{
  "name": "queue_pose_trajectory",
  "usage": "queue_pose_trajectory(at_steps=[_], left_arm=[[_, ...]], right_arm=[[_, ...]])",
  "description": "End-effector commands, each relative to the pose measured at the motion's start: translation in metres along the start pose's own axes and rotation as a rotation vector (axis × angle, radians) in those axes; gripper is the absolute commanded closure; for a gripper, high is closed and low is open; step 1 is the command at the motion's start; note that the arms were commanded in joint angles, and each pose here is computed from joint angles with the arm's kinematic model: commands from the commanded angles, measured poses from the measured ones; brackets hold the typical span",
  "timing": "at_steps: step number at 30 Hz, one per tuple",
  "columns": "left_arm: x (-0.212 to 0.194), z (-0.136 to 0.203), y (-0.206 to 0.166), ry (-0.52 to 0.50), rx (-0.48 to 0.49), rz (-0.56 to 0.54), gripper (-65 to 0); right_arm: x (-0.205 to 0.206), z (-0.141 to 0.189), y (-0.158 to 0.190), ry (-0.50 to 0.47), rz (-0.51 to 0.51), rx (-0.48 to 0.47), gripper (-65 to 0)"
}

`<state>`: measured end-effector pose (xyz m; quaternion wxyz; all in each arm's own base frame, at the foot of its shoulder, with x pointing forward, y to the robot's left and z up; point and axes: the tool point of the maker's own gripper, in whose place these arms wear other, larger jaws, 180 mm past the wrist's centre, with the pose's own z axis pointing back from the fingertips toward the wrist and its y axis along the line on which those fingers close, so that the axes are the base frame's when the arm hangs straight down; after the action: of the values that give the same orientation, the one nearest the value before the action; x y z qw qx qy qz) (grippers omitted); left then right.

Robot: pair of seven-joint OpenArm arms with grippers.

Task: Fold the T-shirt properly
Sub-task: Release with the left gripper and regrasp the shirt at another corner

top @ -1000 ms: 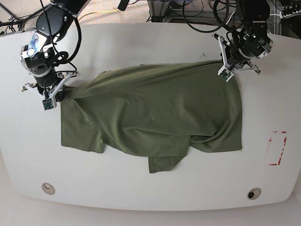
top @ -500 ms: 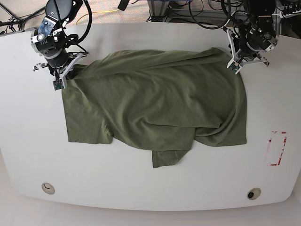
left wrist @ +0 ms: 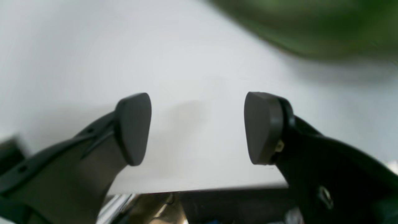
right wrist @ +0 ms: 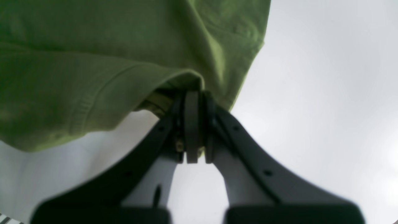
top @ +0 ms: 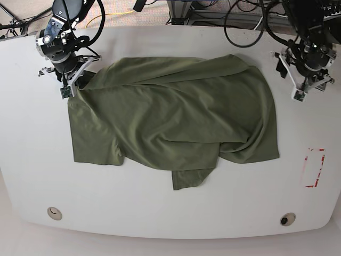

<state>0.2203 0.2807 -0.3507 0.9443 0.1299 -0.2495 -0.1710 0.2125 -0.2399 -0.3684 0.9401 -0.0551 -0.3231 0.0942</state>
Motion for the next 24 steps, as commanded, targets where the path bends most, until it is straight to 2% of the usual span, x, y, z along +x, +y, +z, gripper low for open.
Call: queue_pose_trajectory(at_steps=[1,5,8,15,20,24], left_arm=[[0.011,0.001,0.011,-0.037,0.025,0.045,-42.9],[0.046,0.004,0.037,-0.118,0.078,0.056,-43.1],[0.069,-0.002,0.048,-0.163,0.076,0.094,-42.9],[0.095,-0.031,0.068,-0.208,0.017,0.232,-43.2],[0.120,-0.051,0.067,-0.287,-0.047,0.286,-43.2],[0.134,-0.075,0.062,-0.308,-0.118,0.362,-43.3]], right_arm=[[0.012,0.004,-0.004,-0.043,0.005,-0.015,0.0],[0.013,0.004,-0.004,-0.044,0.005,-0.016,0.0],[0.019,0.003,-0.006,-0.058,0.004,-0.019,0.0],[0.022,0.002,-0.006,-0.066,0.003,-0.020,0.0],[0.026,0.002,-0.007,-0.076,0.003,-0.022,0.0],[0.028,0.002,-0.008,-0.081,0.003,-0.023,0.0]])
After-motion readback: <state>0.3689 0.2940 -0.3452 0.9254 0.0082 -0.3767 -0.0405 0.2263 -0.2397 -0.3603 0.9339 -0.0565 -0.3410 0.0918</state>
